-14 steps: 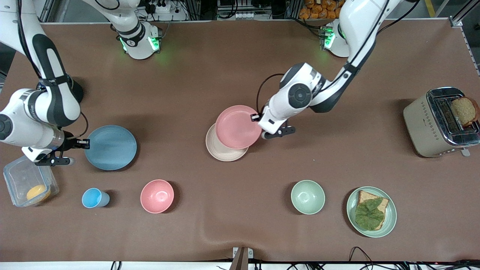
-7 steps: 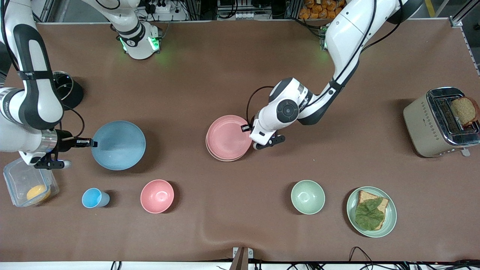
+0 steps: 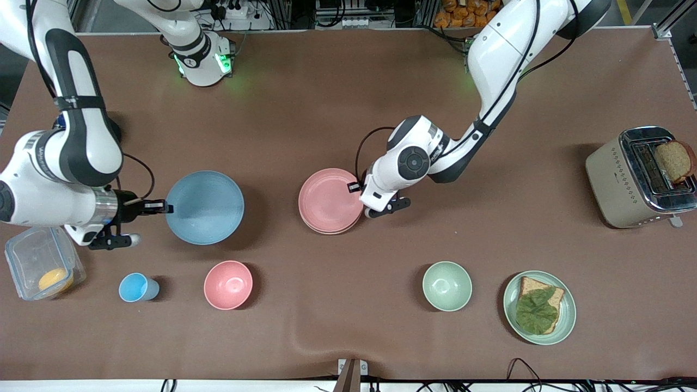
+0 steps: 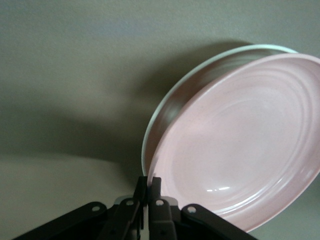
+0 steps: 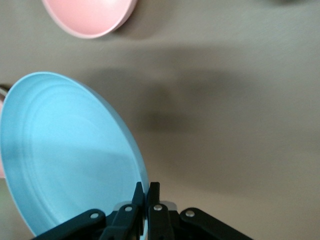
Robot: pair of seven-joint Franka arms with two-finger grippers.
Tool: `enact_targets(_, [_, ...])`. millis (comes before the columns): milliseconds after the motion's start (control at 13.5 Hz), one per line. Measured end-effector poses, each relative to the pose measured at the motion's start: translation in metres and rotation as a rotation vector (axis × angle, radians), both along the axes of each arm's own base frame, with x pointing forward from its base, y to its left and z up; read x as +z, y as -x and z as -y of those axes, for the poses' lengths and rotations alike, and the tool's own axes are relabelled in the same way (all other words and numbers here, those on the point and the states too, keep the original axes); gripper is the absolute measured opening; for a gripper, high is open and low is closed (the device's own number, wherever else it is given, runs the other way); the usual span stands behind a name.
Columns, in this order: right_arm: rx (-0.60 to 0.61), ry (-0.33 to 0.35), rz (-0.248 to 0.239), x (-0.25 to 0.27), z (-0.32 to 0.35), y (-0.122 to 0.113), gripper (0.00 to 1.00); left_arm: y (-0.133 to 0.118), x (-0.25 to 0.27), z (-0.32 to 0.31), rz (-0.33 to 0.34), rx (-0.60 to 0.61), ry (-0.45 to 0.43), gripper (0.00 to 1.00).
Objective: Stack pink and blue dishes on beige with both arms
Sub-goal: 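Release the pink plate with the left gripper while the right gripper lifts the blue, then carry the blue plate onto the pink with the right gripper while the left gripper withdraws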
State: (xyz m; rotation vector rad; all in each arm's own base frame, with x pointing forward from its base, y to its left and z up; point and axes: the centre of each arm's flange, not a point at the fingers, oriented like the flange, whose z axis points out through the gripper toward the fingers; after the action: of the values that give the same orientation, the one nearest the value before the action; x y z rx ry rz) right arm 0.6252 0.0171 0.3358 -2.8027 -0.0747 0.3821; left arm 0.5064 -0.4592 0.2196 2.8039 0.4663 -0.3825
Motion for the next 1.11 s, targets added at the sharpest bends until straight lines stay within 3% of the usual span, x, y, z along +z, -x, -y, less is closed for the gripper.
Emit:
enact_targets(74, [0.004, -0.017, -0.015, -0.001, -0.008, 0.002, 0.05, 0.000, 0.000, 0.001, 0.000, -0.001, 0.000, 0.05])
enact_targets(148, [0.010, -0.032, -0.026, -0.003, -0.017, 0.004, 0.05, 0.000, 0.000, 0.000, 0.002, 0.001, 0.000, 0.11])
enact_targets(296, [0.036, -0.067, -0.043, -0.010, -0.050, 0.009, 0.05, -0.006, 0.002, -0.003, 0.015, 0.007, 0.000, 0.32])
enact_targets(444, [0.065, -0.074, -0.059, -0.018, -0.093, 0.015, 0.05, -0.023, 0.020, -0.011, 0.079, 0.004, -0.007, 0.55])
enact_targets(741, [0.050, -0.078, -0.066, -0.052, -0.187, 0.045, 0.05, -0.082, 0.142, -0.098, 0.228, 0.001, -0.114, 0.95])
enact_targets(815, [0.032, -0.076, -0.068, -0.060, -0.214, 0.058, 0.05, -0.089, 0.176, -0.130, 0.266, -0.039, -0.166, 1.00])
enact_targets(963, [0.002, -0.048, -0.075, -0.064, -0.261, 0.078, 0.05, -0.093, 0.233, -0.185, 0.313, -0.117, -0.268, 1.00])
enact_targets(1111, [-0.019, -0.034, -0.044, -0.064, -0.284, 0.085, 0.05, -0.087, 0.280, -0.230, 0.324, -0.145, -0.325, 1.00])
